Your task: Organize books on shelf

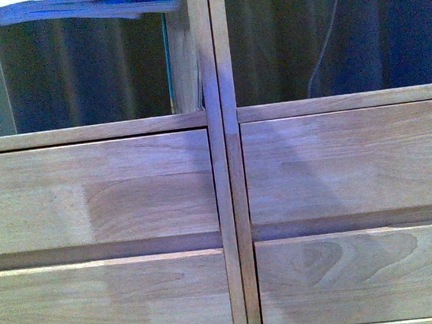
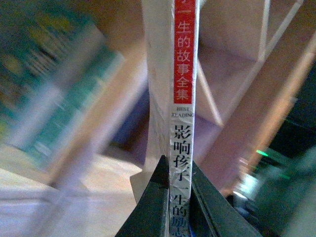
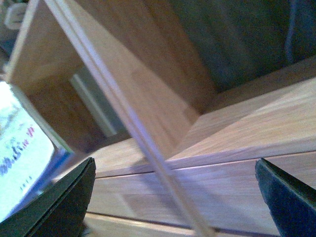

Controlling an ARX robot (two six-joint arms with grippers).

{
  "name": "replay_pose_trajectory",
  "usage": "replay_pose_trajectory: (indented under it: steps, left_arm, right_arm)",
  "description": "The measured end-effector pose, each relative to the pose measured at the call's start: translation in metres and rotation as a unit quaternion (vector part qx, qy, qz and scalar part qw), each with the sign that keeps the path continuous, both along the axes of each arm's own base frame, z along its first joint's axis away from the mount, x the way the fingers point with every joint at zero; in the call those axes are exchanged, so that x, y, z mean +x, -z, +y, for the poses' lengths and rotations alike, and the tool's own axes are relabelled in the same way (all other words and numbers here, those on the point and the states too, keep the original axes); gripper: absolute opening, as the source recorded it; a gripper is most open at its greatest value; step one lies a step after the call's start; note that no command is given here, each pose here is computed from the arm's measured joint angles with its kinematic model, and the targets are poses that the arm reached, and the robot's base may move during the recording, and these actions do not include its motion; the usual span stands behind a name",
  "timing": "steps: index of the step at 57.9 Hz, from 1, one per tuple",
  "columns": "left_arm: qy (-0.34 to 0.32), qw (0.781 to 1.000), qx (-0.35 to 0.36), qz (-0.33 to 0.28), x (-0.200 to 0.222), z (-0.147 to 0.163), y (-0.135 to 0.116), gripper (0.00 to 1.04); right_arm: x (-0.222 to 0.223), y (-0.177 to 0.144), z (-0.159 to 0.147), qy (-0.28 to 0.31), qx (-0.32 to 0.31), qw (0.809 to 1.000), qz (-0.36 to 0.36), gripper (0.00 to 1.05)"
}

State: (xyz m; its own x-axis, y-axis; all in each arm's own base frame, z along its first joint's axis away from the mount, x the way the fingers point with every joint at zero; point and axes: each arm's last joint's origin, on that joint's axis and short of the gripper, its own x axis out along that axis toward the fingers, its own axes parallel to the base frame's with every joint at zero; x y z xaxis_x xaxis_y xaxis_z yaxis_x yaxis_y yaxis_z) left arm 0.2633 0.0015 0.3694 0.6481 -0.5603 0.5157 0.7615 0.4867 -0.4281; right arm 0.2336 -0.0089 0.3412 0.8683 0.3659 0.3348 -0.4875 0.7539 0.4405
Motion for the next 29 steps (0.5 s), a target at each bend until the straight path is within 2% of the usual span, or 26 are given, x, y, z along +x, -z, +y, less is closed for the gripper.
replay_pose_trajectory:
  steps: [6,16,22,29]
  left_arm:
    - [-0.095,0.994,0.050,-0.019,0.009,0.010,-0.004,0.07]
    - [-0.173,0.975,0.138,-0.034,0.033,0.008,-0.004,0.07]
    - [-0.228,0.955,0.184,-0.045,0.051,0.006,-0.005,0.07]
    - [-0.286,0.926,0.241,-0.049,0.077,0.004,-0.003,0.07]
  right_arm:
    - [-0.013,-0.004,-0.012,0.064,-0.073,0.995,-0.030,0.98]
    - [-0.033,-0.005,-0.021,0.151,-0.147,0.975,-0.068,0.98]
    - [-0.047,-0.003,-0.017,0.186,-0.197,0.957,-0.100,0.98]
    - [-0.069,-0.004,-0.005,0.217,-0.261,0.928,-0.152,0.98]
